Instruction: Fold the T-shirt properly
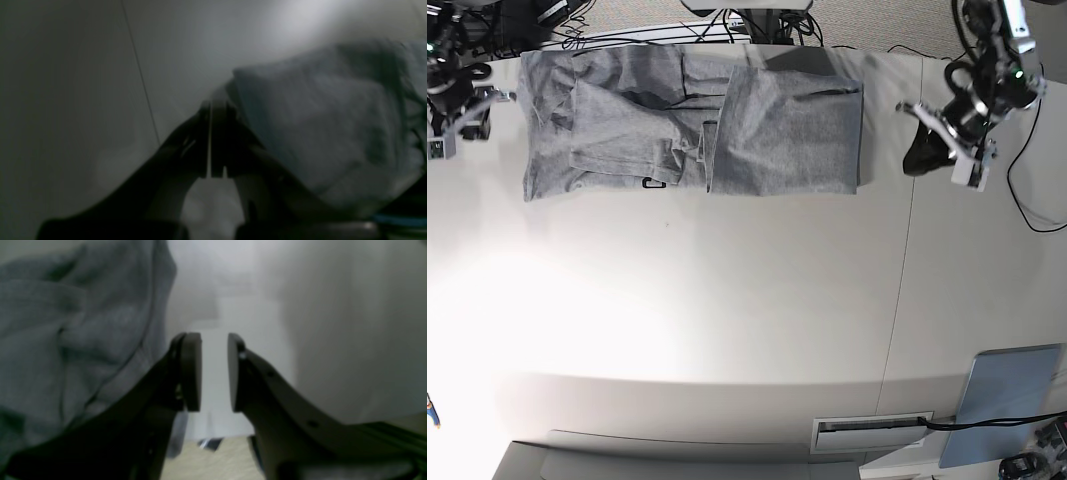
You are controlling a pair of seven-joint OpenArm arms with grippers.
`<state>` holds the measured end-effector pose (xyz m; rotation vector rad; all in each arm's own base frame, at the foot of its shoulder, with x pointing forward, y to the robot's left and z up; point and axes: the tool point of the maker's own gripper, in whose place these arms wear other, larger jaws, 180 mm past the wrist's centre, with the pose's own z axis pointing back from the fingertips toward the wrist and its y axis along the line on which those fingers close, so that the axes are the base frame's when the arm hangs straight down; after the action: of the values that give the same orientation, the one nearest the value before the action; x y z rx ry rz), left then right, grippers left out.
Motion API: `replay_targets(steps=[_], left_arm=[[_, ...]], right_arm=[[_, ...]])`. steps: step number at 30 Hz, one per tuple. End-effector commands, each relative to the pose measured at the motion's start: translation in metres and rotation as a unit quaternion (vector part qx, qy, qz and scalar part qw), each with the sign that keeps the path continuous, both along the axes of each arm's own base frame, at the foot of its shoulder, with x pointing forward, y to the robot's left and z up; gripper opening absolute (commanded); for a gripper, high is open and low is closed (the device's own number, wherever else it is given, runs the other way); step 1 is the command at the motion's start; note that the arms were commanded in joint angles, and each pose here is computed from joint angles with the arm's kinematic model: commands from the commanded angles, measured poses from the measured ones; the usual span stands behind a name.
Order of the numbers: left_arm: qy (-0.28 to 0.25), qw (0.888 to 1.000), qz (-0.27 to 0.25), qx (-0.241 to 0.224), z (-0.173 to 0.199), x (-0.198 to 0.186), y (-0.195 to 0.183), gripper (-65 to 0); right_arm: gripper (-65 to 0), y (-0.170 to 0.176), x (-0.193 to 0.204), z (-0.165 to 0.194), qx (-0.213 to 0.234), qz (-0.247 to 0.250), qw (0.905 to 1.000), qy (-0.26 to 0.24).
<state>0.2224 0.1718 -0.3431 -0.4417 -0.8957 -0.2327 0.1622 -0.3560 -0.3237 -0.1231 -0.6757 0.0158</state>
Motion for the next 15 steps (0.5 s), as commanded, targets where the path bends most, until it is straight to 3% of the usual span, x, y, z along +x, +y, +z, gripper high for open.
replay_targets(steps=[1,4,8,10,15], left_arm=[[-0.021,0.999,-0.013,-0.021,0.012,-0.001,-0.007,-65.0],[-0.018,0.998,-0.028,-0.056,0.014,-0.014,-0.018,-65.0],[-0.008,0.996,-0.029,-0.079,0.013,-0.026,-0.022,-65.0],[-0.002,0.996,-0.028,-0.079,0.010,-0.031,-0.022,-65.0],[0.011,0.997,-0.028,-0.077,0.005,-0.039,-0.022,-65.0]], right_arm=[[-50.7,0.000,0.003,0.007,0.004,0.018,0.9998,-0.010],[-49.3,0.008,-0.006,-0.002,0.017,0.053,0.9983,0.017],[-32.5,0.013,-0.013,-0.007,0.021,0.076,0.9960,0.043],[-27.4,0.015,-0.013,-0.007,0.027,0.077,0.9958,0.041],[-27.0,0.022,-0.017,-0.010,0.080,0.037,0.9946,0.055]])
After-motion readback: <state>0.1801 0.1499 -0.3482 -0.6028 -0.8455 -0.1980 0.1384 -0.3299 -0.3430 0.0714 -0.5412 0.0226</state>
